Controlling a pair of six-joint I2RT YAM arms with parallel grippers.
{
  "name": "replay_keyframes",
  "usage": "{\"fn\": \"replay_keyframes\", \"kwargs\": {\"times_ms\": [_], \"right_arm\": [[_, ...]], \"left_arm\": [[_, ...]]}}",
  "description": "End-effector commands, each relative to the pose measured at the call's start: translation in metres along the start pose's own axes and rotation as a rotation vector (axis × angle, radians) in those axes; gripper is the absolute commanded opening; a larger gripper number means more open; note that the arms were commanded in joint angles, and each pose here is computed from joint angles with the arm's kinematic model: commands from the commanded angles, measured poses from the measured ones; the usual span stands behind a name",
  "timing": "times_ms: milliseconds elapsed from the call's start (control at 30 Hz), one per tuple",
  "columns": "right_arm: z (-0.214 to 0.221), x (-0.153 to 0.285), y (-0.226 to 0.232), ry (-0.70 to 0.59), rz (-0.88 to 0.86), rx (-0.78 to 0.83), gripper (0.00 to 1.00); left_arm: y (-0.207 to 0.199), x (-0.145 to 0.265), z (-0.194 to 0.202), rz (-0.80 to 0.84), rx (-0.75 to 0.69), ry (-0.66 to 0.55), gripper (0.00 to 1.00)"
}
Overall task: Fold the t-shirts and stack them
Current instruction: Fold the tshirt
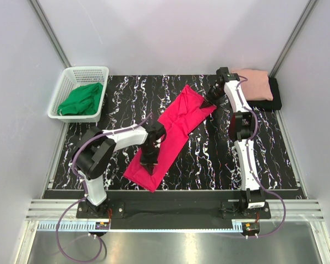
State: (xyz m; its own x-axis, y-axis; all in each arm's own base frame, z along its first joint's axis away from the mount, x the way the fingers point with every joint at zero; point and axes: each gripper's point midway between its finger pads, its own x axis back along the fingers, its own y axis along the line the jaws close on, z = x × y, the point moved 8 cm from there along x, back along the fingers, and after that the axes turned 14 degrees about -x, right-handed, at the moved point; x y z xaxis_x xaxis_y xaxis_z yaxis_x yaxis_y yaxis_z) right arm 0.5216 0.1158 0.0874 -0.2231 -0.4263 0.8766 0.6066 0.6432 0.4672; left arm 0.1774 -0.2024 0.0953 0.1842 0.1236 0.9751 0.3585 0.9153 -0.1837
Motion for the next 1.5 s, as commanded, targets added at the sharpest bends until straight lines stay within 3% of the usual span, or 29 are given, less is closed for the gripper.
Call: {"fn": "replay_keyframes", "kwargs": {"times_ms": [0,233,267,333,367,433,467,600,633,667,767,933,1033,1167,1333,1467], "right_arm": [[-0.013,-0.019,0.0,-0.033,-0.042,0.006,0.0],[-0.014,-0.011,0.011,-0.025,-0.123,0.054,0.0],[-0.013,-0.004,0.016,-0.021,-0.151,0.073,0.1],[-0.01,0.006,0.022,-0.025,-0.167,0.106,0.11],[-0.009,0.024,0.027,-0.05,-0.18,0.134,0.1],[-0.005,0.047,0.034,-0.086,-0.187,0.165,0.11],[0.005,0.073,0.043,-0.1,-0.212,0.185,0.12],[0.057,0.127,0.053,0.02,-0.263,0.213,0.17],[0.076,0.121,0.043,0.096,-0.208,0.191,0.18],[0.1,0.143,0.046,0.101,-0.22,0.246,0.18],[0.178,0.144,0.038,0.182,-0.144,0.332,0.19],[0.286,0.108,-0.007,0.367,-0.147,0.276,0.2],[0.331,0.097,-0.023,0.376,-0.066,0.308,0.2],[0.344,0.1,-0.031,0.339,-0.069,0.296,0.2],[0.355,0.106,-0.05,0.317,-0.04,0.295,0.21],[0.374,0.099,-0.059,0.337,-0.017,0.319,0.21]], "left_arm": [[-0.017,0.007,-0.006,0.078,-0.047,-0.065,0.0],[-0.034,0.012,-0.013,0.09,-0.137,-0.098,0.0],[-0.036,0.013,-0.016,0.094,-0.144,-0.103,0.0],[-0.037,0.019,-0.02,0.076,-0.16,-0.134,0.0],[-0.037,0.023,-0.022,0.064,-0.165,-0.153,0.12],[-0.036,0.042,-0.026,0.014,-0.179,-0.237,0.21],[-0.036,0.051,-0.029,-0.004,-0.184,-0.272,0.35],[-0.02,0.09,-0.036,-0.095,-0.141,-0.397,0.45],[-0.016,0.098,-0.036,-0.085,-0.125,-0.423,0.45],[-0.01,0.101,-0.037,-0.085,-0.104,-0.429,0.45],[0.014,0.106,-0.045,-0.095,-0.059,-0.439,0.45],[0.035,0.114,-0.08,-0.132,-0.075,-0.462,0.45],[0.038,0.131,-0.114,-0.121,-0.092,-0.521,0.45],[0.046,0.141,-0.151,-0.129,-0.092,-0.53,0.45],[0.046,0.163,-0.199,-0.025,-0.102,-0.592,0.45],[0.045,0.153,-0.219,0.029,-0.092,-0.617,0.48]]}}
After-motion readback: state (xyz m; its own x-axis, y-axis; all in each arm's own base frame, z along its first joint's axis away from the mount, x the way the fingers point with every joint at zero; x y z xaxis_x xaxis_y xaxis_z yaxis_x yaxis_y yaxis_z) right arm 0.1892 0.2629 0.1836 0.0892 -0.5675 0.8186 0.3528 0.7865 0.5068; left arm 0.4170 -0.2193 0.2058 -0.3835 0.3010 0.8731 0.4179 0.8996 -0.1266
